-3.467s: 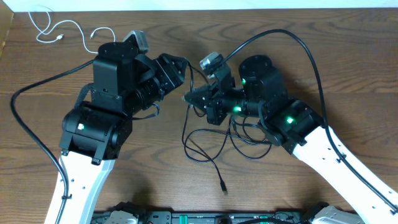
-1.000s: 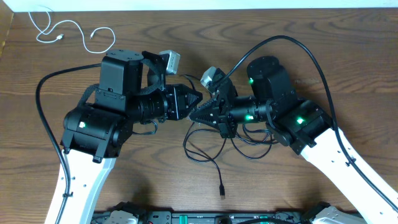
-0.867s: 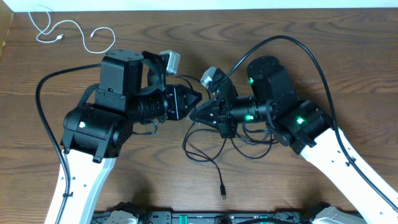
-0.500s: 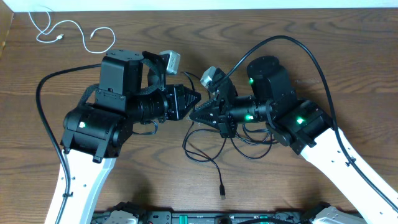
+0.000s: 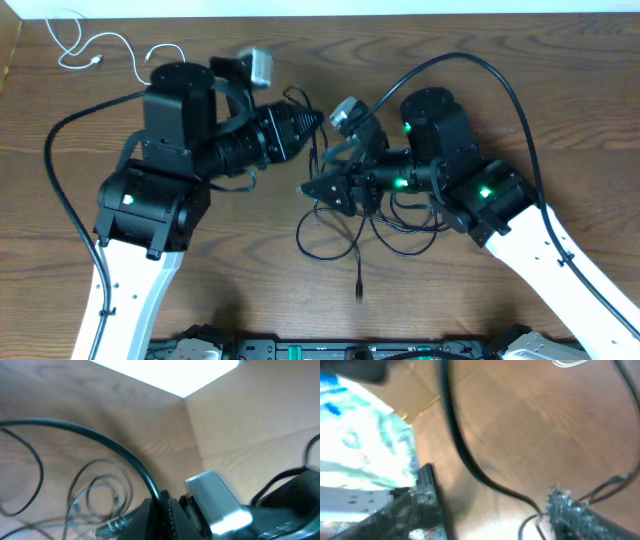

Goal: Untangle cables

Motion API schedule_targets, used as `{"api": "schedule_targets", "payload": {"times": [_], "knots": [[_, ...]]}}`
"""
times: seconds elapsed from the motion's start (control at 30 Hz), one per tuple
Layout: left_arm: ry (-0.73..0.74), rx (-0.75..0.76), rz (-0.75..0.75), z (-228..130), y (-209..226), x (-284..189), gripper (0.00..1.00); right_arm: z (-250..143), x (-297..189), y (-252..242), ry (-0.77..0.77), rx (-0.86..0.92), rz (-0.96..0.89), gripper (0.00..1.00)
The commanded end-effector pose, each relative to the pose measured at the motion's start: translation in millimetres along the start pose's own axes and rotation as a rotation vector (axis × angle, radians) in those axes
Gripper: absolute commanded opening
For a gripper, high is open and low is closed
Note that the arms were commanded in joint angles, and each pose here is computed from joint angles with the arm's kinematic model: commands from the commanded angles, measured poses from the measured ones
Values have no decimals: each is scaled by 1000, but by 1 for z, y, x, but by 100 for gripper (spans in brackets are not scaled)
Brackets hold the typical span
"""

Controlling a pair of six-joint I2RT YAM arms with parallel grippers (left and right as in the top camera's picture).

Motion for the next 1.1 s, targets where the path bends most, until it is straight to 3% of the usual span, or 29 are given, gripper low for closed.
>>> {"api": "schedule_targets", "payload": {"times": [0.0,0.13,0.43,0.6,0.73,0.9,1.07], "knots": [[-72,-72,-15,15,-4,-7,8,9,-14,-12,-49,23,-81,90],[-144,-112,-11,30,-2,-11,8,9,-25,-30,-50,78,-129,99],[-401,-176,-154,88,-20,-33,8,4,-64,-81,-67,257,-268,99],[-536,-244,-279,120,-33,-44,7,3,-73,-91,-76,295,-296,99],[-630,-282,-281,136,-28,-46,8,0,-73,-91,-64,304,-297,99],[-619,-266,-196,134,-9,-33,8,-5,-73,-91,-37,289,-303,99],[-597,-306,-231,133,-13,-30,8,-1,-72,-91,-54,271,-299,99]]}}
Point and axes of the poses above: each gripper's point midway between its finger pads, its own x axis out along the fingers, its own y axis along the line the jaws close on, z = x × y, the point moved 4 cm from there along -x, back along the fingers, and after that the axes turned 12 degrees about x, right-handed, at the moved point
